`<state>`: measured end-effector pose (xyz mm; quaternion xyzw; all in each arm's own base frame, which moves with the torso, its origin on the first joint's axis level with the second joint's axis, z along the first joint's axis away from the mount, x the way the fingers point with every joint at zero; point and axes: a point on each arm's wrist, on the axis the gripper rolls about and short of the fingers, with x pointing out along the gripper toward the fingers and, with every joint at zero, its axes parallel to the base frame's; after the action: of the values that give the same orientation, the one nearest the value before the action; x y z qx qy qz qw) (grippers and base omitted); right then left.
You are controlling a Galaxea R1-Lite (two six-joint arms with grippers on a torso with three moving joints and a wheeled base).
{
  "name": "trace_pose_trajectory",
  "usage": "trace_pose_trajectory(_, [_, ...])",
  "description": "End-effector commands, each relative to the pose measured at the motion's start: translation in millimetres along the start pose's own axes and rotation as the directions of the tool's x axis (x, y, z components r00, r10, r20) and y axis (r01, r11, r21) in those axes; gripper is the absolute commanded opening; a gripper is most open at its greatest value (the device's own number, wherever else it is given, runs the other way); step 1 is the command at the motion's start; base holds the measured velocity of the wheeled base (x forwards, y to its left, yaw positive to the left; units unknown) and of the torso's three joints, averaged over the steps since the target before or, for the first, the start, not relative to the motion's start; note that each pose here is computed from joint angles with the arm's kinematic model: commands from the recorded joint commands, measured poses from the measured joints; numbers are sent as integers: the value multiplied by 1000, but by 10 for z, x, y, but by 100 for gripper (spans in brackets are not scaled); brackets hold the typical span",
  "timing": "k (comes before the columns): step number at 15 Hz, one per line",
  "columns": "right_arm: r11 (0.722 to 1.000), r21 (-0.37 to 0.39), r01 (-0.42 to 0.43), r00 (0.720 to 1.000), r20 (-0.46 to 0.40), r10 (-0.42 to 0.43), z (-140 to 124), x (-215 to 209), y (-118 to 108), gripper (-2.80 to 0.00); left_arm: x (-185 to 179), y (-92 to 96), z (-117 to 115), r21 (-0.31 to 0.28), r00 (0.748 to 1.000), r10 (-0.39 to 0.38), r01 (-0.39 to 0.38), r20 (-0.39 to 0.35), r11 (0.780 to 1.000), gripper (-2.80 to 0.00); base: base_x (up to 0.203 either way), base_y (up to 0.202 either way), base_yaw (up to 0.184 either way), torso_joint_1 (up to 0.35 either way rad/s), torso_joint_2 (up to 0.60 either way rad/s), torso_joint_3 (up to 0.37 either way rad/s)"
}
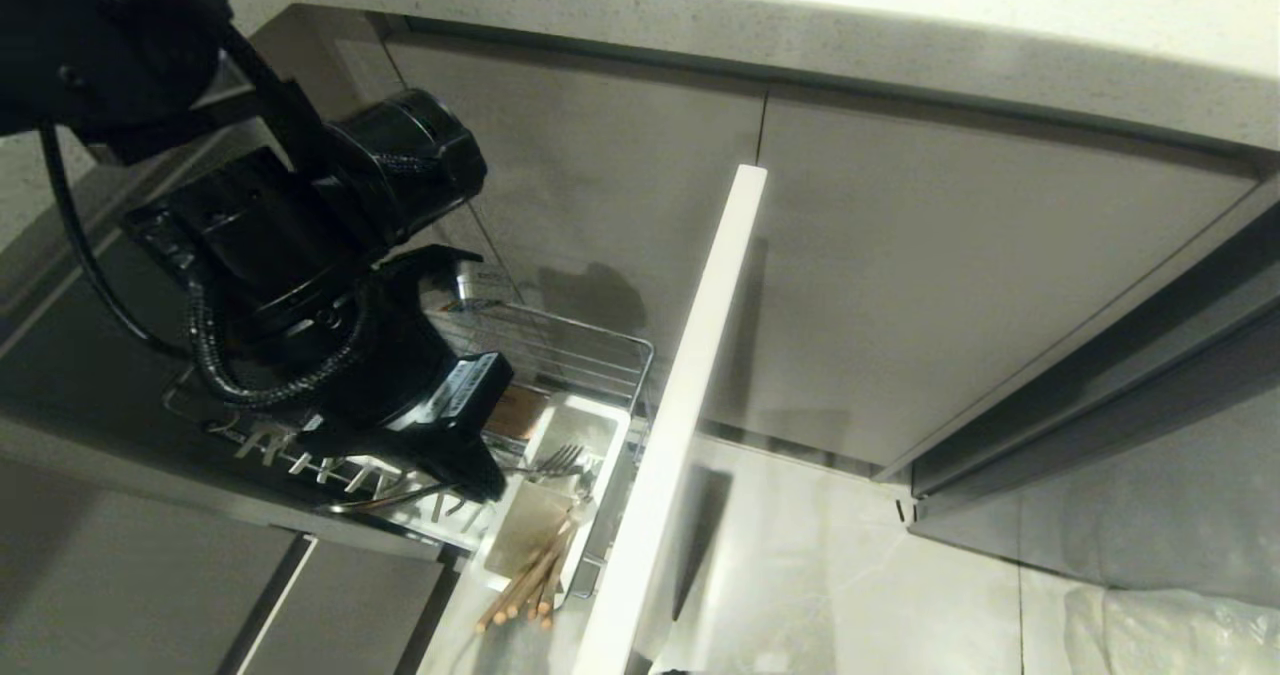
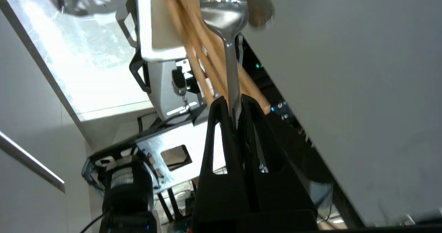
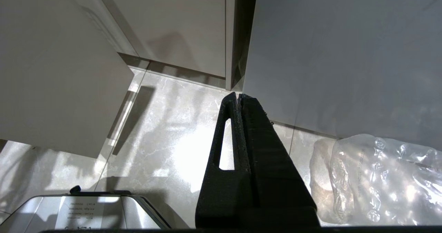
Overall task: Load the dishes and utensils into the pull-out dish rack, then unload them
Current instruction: Pick up the fork and place it in the cupboard
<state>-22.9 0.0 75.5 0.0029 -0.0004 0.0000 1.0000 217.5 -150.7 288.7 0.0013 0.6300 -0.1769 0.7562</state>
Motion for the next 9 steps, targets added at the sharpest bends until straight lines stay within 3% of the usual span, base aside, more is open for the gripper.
trace_pose_trajectory(1, [1000, 0, 0, 1000, -1, 0, 0, 1, 0, -280, 118, -4, 71, -9, 999, 13, -14, -37, 1000, -280, 0, 0, 0, 0, 0, 0])
trace_pose_trajectory(9, [1000, 0, 0, 1000, -1, 0, 0, 1, 0, -280, 473, 71, 386, -49, 998, 44, -46, -46, 998, -280, 0, 0, 0, 0, 0, 0])
